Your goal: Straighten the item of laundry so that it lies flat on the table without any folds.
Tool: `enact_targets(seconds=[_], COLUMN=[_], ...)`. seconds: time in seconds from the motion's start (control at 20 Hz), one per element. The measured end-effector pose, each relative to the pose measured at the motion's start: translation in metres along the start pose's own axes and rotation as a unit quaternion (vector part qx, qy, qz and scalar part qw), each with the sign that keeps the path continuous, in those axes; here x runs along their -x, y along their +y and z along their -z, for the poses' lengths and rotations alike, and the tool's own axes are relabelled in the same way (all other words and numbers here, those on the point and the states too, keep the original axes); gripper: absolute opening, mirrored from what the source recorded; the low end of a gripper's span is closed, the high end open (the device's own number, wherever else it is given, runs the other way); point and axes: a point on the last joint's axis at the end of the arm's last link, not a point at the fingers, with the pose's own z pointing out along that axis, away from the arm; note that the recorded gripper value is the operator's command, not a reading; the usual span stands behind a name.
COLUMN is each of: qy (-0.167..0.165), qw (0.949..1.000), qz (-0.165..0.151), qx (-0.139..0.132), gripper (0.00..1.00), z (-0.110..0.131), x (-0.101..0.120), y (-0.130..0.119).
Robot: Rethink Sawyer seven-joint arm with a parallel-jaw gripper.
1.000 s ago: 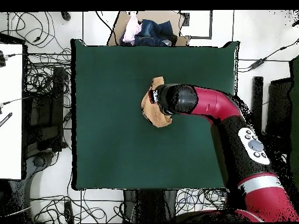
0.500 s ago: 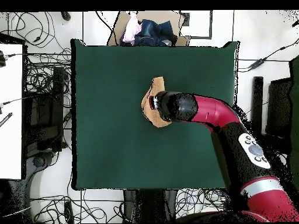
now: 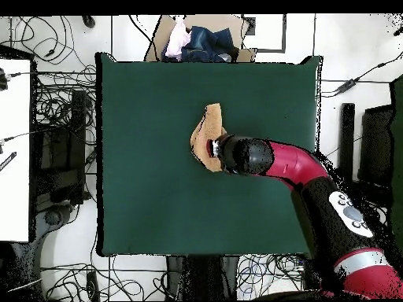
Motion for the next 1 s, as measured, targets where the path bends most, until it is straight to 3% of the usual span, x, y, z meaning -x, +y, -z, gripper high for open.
enact_targets(seconds=[0.55,1.0], qy=[-0.062,-0.060], qw=[0.9977,0.9981], qz=[0.019,0.008], qx=[-0.022,-0.013], gripper=[1.00,1.00], z=[-0.021,-0.028], x=[-0.001,-0.018], y=[0.009,0.007])
